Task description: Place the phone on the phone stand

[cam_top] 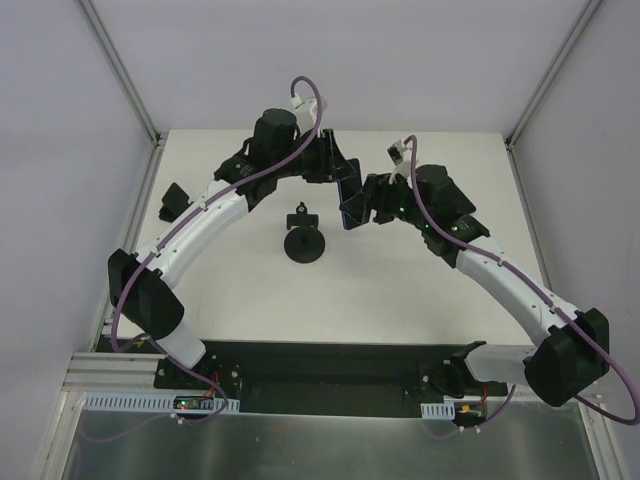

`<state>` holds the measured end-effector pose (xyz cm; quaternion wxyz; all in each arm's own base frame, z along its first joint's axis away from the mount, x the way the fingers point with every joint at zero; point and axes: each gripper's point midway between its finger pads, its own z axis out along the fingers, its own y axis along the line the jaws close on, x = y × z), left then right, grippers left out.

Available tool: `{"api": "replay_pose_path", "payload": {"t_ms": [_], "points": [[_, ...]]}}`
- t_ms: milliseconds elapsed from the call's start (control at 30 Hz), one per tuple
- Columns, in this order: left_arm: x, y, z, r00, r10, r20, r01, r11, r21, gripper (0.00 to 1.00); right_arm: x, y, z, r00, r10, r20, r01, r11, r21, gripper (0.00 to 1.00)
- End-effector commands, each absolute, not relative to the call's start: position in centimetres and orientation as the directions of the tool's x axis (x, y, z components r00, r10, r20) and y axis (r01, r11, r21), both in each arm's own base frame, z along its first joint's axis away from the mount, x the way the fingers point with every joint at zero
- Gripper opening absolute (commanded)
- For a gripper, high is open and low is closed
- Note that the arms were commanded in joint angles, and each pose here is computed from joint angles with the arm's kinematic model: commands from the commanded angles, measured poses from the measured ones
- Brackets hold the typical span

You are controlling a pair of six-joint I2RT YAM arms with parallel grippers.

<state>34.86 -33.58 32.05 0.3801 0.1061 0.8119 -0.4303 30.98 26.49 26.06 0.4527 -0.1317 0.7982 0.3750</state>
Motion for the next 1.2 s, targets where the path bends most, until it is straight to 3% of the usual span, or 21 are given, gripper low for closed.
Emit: {"api": "replay_pose_path", "payload": {"t_ms": [0,100,167,367,467,500,600,633,667,733,767,867,1100,1167], "points": [[34.3,-34.6,33.6,-0.685,-0.152,-0.713,0.55,0.534,-0.642,0.32,30.8,26.9,31.2,-0.424,0.185,-0.887,-0.616,0.659,0.432,0.01],[34.0,-34.4,33.4,-0.684,-0.148,-0.714,0.551,0.536,-0.639,0.2,30.5,27.1,31.4,-0.417,0.176,-0.892,-0.623,0.659,0.421,0.01],[33.8,-34.2,33.5,-0.679,-0.15,-0.718,0.553,0.538,-0.635,0.18,30.4,27.2,31.4,-0.412,0.168,-0.896,-0.622,0.667,0.411,0.01],[32.9,-34.1,33.0,-0.697,-0.136,-0.704,0.551,0.526,-0.648,0.25,29.8,27.6,32.0,-0.391,0.165,-0.906,-0.632,0.667,0.394,0.01],[32.7,-34.0,32.7,-0.7,-0.127,-0.703,0.554,0.525,-0.646,0.14,29.7,27.8,32.0,-0.388,0.154,-0.909,-0.634,0.671,0.384,0.01],[32.5,-34.0,33.0,-0.695,-0.126,-0.708,0.561,0.521,-0.644,0.0,29.6,27.9,31.9,-0.387,0.146,-0.91,-0.635,0.673,0.379,0.01],[32.2,-33.4,33.3,-0.676,-0.123,-0.727,0.576,0.527,-0.625,0.0,29.5,28.0,31.9,-0.388,0.132,-0.912,-0.638,0.676,0.369,0.01],[32.2,-33.1,33.2,-0.666,-0.126,-0.735,0.575,0.541,-0.614,0.0,29.6,28.1,32.4,-0.376,0.128,-0.918,-0.649,0.67,0.36,0.05],[31.7,-32.5,34.2,-0.642,-0.137,-0.754,0.589,0.543,-0.599,0.0,29.3,28.0,31.7,-0.403,0.1,-0.91,-0.643,0.677,0.359,0.25],[31.6,-31.4,34.2,-0.615,-0.147,-0.775,0.582,0.579,-0.571,0.0,29.1,28.0,31.1,-0.408,0.052,-0.911,-0.657,0.676,0.333,0.5],[30.7,-30.4,35.6,-0.581,-0.164,-0.797,0.596,0.58,-0.555,0.0,28.9,28.0,31.3,-0.415,0.034,-0.909,-0.663,0.674,0.328,0.71],[29.2,-27.6,37.3,-0.499,-0.198,-0.844,0.598,0.626,-0.5,0.0,28.3,28.0,31.2,-0.427,-0.015,-0.904,-0.683,0.661,0.311,0.98],[25.3,-19.9,38.9,-0.324,-0.256,-0.911,0.509,0.764,-0.396,0.0,28.3,28.9,31.0,-0.483,-0.05,-0.874,-0.646,0.694,0.317,0.96],[23.8,-18.1,39.0,-0.295,-0.262,-0.919,0.492,0.783,-0.381,0.0,29.3,28.5,28.9,-0.53,-0.09,-0.843,-0.567,0.777,0.274,0.96]]}}
